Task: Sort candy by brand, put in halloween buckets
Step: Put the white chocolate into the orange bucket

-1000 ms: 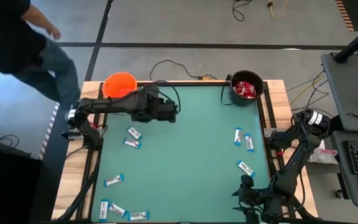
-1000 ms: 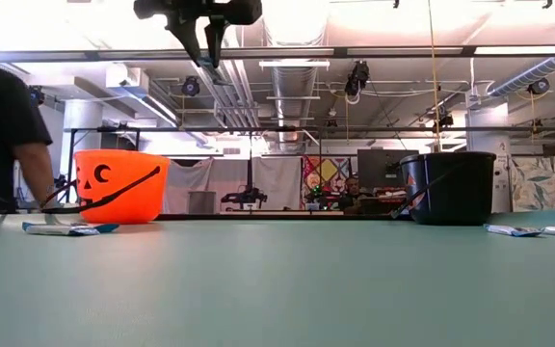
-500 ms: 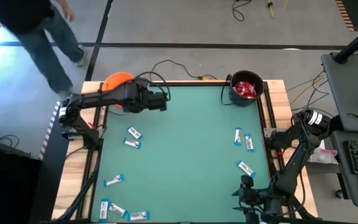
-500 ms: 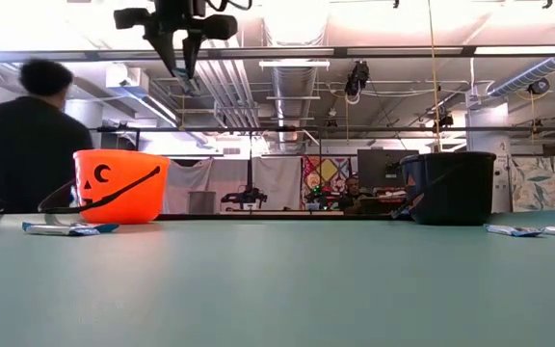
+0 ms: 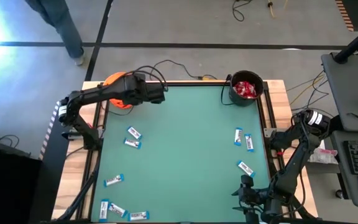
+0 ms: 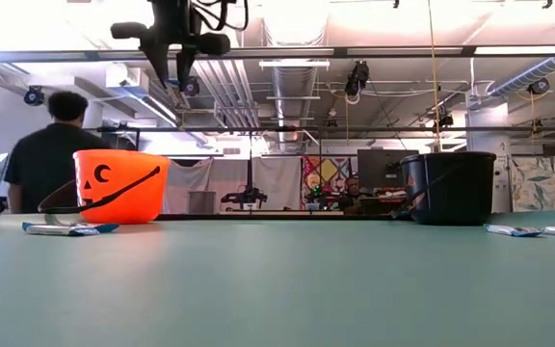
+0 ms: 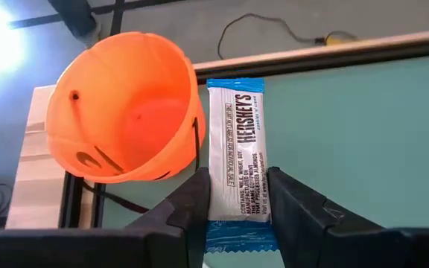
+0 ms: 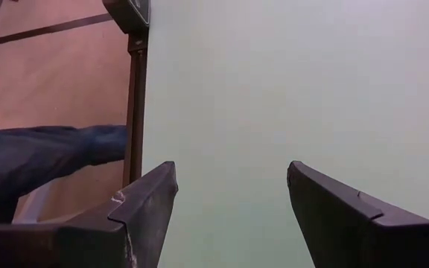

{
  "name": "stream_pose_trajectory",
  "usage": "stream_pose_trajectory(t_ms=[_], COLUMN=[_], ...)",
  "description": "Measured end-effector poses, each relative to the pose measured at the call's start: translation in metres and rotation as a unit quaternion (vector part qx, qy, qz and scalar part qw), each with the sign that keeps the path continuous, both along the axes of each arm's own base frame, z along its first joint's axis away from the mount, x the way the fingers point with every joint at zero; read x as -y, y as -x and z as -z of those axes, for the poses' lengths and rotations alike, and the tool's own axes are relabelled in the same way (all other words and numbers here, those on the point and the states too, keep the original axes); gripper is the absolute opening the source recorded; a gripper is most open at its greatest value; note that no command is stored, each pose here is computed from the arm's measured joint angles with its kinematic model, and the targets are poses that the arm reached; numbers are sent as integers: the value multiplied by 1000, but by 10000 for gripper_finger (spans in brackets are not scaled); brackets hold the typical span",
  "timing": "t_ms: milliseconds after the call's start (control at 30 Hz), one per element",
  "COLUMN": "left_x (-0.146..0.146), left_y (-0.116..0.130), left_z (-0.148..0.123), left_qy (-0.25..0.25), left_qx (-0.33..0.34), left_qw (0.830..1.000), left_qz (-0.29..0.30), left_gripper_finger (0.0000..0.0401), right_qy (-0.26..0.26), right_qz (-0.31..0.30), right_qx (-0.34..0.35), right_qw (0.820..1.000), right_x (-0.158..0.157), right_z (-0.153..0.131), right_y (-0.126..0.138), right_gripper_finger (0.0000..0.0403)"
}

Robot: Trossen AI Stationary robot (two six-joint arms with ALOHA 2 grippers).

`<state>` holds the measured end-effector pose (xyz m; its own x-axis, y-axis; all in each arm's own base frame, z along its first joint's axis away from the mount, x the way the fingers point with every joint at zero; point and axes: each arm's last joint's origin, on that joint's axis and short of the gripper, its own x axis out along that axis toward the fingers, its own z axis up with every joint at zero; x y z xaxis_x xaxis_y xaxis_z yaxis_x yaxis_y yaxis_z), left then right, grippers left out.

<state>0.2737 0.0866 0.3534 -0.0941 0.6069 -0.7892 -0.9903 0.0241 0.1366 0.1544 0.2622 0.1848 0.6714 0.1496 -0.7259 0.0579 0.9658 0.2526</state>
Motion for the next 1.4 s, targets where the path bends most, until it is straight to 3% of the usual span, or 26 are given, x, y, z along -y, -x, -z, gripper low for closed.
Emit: stream_pose_trajectory(t_ms=[300,733,1000,1133,1233,1400], left_x=[-1,-7,-54,-77,-92,-90], left_y=[31,124,137,146,151,151], left_z=[21,56,68,75,81,78], left_qy=[32,57,43,72,98,118], left_qx=[-31,-29,-4,-23,-23,-32], left_qw=[999,993,996,994,992,990], left_qz=[-22,-99,-75,-78,-74,-63], left_gripper_finger=[107,107,107,107,107,107], right_qy=[-2,5,12,5,30,40], right_qz=[2,16,47,9,-35,-67], right_qx=[0,1,-15,-68,-81,-96], right_qw=[1000,1000,999,998,996,992], right_x=[0,7,30,48,67,105], right_z=[0,0,1,4,6,6], right_y=[0,-11,-43,-64,-82,-109], right_gripper_finger=[247,247,247,247,247,247])
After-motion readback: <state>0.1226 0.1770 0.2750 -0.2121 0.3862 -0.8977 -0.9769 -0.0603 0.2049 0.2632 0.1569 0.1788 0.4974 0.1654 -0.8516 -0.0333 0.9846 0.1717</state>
